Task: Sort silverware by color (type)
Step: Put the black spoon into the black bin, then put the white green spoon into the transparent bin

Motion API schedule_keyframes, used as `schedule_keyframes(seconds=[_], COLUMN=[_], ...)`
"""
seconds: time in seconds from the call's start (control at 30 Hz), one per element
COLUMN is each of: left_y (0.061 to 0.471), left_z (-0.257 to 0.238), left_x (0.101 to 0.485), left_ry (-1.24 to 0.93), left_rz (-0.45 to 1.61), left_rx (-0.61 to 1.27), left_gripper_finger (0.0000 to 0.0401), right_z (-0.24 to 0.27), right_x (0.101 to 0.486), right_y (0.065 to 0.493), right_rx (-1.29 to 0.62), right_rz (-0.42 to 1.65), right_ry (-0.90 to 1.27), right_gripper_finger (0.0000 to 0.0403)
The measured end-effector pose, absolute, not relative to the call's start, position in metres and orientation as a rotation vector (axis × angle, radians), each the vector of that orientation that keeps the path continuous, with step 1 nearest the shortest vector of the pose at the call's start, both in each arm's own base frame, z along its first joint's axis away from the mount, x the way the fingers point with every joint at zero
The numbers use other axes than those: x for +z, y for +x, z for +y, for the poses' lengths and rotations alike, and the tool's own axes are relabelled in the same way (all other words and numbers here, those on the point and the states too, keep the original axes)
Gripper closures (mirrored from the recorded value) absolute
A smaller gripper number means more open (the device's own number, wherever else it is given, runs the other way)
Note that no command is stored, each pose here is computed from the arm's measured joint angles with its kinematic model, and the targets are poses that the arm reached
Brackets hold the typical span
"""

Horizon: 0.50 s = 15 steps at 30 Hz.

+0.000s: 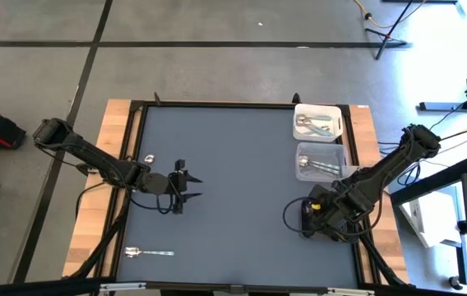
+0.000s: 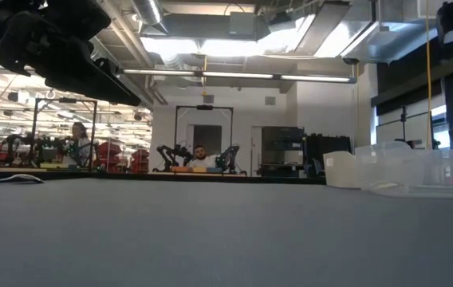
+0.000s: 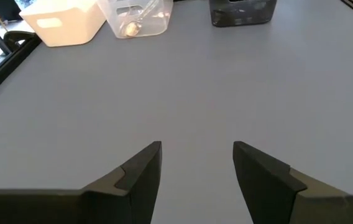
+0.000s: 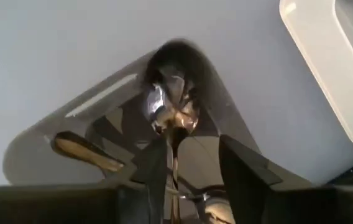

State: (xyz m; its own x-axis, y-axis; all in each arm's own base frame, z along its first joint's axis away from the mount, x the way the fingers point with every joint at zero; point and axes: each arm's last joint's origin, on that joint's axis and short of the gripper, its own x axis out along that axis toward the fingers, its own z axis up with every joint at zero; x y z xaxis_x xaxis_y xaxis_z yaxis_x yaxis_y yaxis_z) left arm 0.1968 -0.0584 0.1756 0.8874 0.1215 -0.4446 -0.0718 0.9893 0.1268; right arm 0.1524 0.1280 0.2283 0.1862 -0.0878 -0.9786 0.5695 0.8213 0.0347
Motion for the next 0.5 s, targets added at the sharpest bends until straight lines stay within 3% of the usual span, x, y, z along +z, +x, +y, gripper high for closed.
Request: schedule_keyframes(seconds=[0.13,0.23,0.4,0.5], left_y=[0.197,0.197,0.194,0.192], left_z=[-0.058,-0.057,-0.053,-0.046], left_x=[0.176,0.176,0.183,0.192], left_ry=[0.111,0.108,0.030,-0.043], left_rz=[0.466,0.460,0.416,0.456], left_rx=[0.113,0.149,0.207,0.218], left_gripper_finger=[0.0207,0.0207,0.0207,0.0207], right_z=[0.131,0.134,0.137,0.140], right_x=[0.243,0.266,0.301,0.305], right_y=[0.157,0.166,0.186,0.196], right_rx=[-0.440,-0.402,-0.406,-0.397], right_rz=[1.270,1.108,0.674,0.556], right_ry=[0.424,0.352,0.056,-0.166], right_gripper_finger=[0.0261,0.0261,0.0260,0.0260])
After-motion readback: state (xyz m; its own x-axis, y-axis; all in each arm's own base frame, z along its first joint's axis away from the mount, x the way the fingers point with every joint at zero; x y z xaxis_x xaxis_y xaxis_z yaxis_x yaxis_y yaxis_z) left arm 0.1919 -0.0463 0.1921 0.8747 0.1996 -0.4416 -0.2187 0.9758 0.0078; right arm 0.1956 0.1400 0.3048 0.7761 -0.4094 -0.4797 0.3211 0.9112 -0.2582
